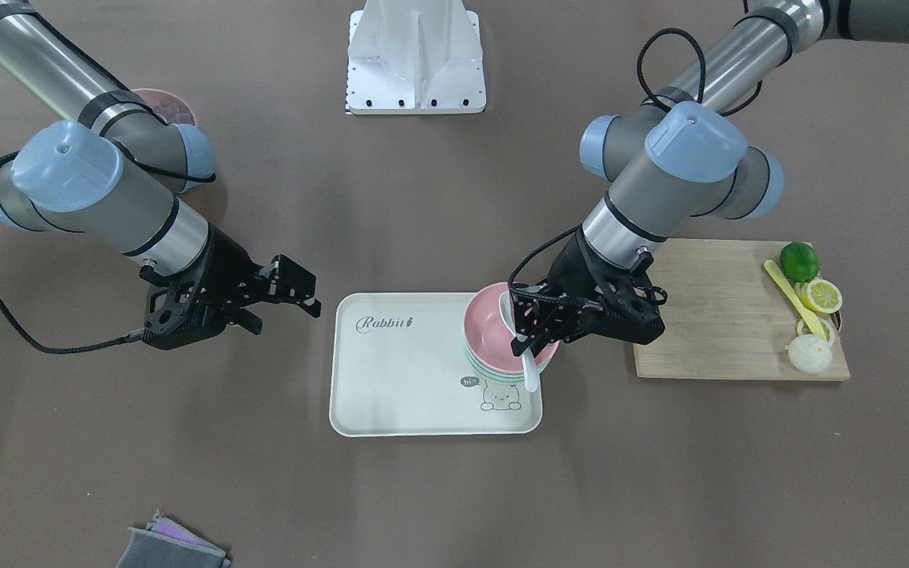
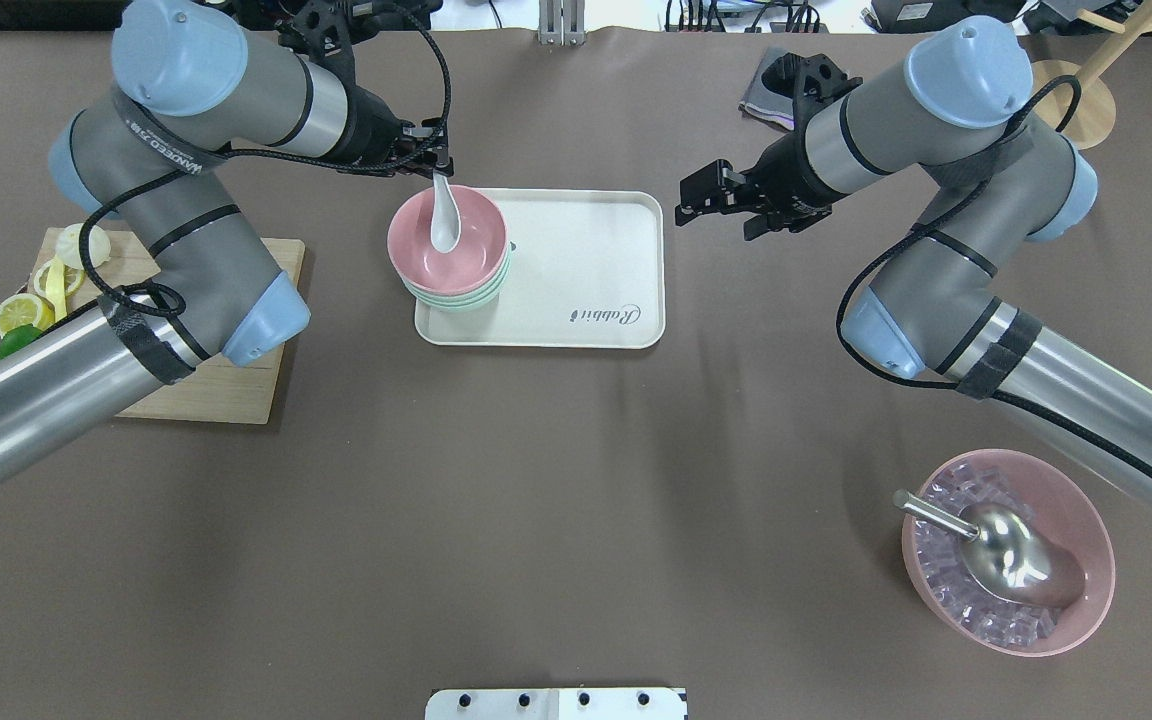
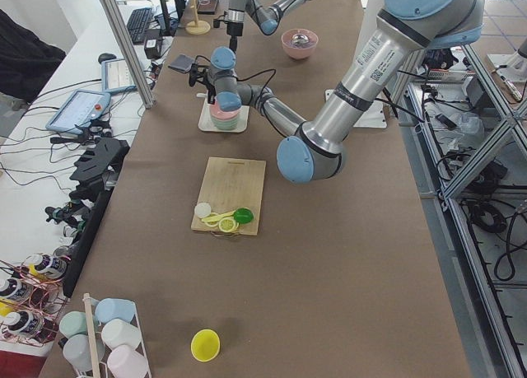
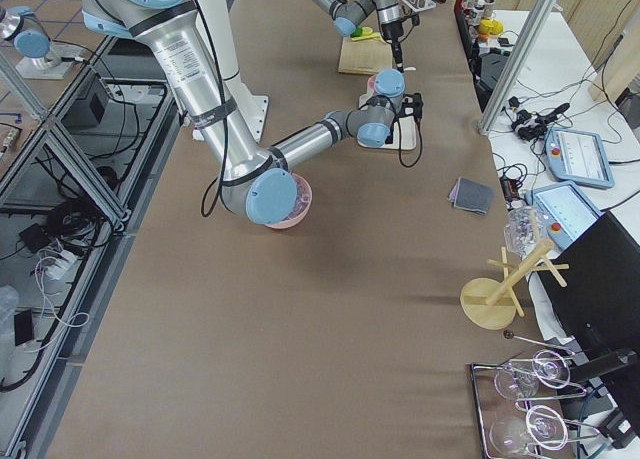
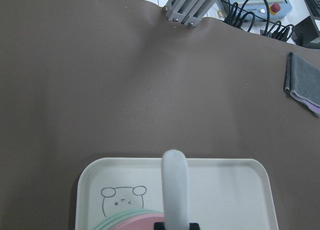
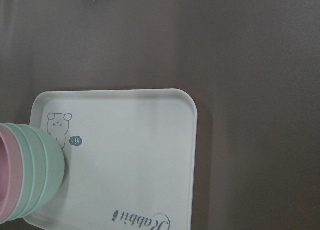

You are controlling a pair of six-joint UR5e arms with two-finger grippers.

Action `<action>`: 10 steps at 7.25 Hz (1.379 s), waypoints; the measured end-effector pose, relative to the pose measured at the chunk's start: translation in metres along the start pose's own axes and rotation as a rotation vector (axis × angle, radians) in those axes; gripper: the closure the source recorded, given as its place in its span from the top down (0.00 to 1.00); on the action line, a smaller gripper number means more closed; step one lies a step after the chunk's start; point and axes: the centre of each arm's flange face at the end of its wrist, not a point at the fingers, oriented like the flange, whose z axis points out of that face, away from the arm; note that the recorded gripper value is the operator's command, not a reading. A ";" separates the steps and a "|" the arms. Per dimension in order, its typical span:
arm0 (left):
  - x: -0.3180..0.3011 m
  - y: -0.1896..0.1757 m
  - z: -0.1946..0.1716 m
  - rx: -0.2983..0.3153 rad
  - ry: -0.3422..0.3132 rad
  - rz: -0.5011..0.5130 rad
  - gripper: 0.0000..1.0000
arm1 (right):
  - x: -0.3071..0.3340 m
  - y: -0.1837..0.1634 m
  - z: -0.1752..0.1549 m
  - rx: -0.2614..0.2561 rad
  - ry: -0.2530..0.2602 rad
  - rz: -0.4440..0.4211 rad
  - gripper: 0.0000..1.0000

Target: Stack pink bowl on green and place spoon

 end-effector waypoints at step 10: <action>-0.250 -0.047 -0.188 -0.011 -0.155 0.266 0.98 | 0.340 -0.023 -0.172 -0.061 0.309 -0.079 1.00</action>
